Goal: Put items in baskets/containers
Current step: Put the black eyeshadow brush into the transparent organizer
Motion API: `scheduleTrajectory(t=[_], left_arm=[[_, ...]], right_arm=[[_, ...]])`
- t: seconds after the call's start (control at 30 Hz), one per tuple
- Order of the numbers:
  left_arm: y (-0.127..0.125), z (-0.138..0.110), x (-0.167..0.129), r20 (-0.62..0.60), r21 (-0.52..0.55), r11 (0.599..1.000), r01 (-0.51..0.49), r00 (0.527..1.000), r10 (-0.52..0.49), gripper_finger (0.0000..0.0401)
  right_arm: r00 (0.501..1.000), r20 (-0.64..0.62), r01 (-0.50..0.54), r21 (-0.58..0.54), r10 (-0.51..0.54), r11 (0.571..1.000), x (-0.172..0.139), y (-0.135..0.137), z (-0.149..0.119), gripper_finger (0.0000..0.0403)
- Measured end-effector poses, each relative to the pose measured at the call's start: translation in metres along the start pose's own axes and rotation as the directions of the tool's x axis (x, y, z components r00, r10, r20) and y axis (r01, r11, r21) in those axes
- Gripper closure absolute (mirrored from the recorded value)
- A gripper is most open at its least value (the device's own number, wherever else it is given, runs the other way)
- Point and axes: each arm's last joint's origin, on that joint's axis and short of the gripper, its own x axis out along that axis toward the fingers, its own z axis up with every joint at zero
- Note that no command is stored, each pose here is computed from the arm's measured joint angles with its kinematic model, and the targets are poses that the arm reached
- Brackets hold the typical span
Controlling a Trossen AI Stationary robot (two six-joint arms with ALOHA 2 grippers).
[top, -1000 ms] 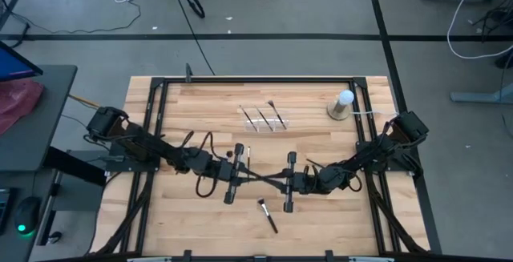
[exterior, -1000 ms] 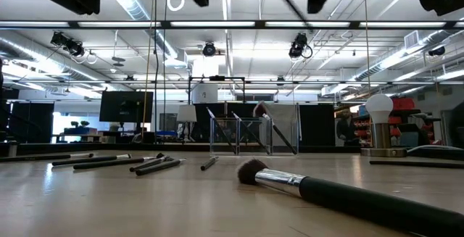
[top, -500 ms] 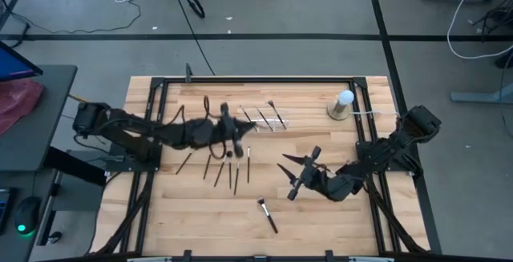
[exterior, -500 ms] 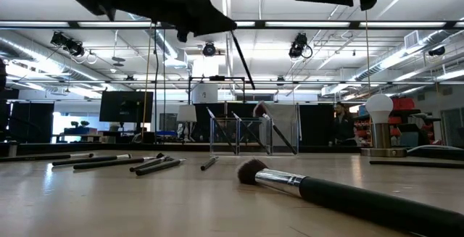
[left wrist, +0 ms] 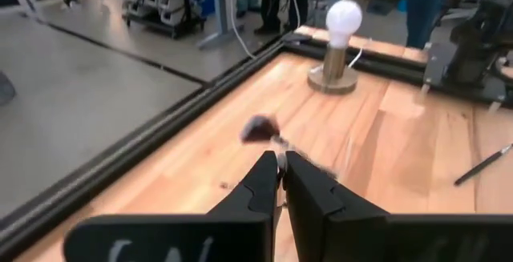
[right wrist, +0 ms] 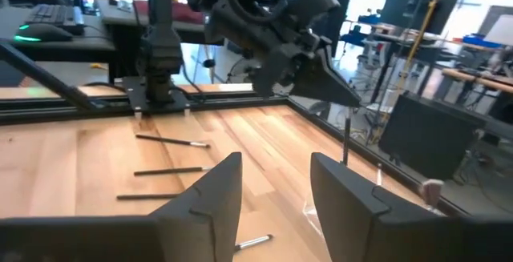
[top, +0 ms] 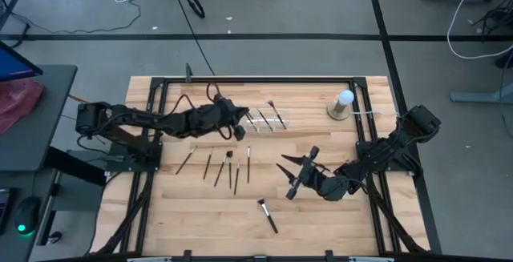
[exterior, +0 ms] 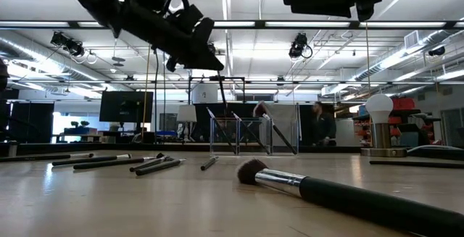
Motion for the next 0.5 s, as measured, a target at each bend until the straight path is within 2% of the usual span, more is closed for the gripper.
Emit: scheduleTrajectory(t=[0.2,0.33,0.5], left_arm=[[0.008,-0.027,0.004,-0.028,-0.048,0.999,-0.022,0.999,0.021,0.0377],[0.015,-0.033,0.007,0.0,-0.093,0.995,-0.025,1.0,0.025,0.0377],[0.022,-0.038,0.013,-0.023,-0.13,0.991,-0.025,0.999,0.022,0.0376]], right_arm=[[1.0,-0.001,-0.013,0.0,0.013,1.0,0.001,0.0,0.0,0.0252],[1.0,-0.001,-0.007,0.011,0.007,1.0,0.003,-0.001,0.0,0.0252],[1.0,-0.003,0.003,0.016,-0.003,1.0,0.005,-0.003,0.0,0.0252]])
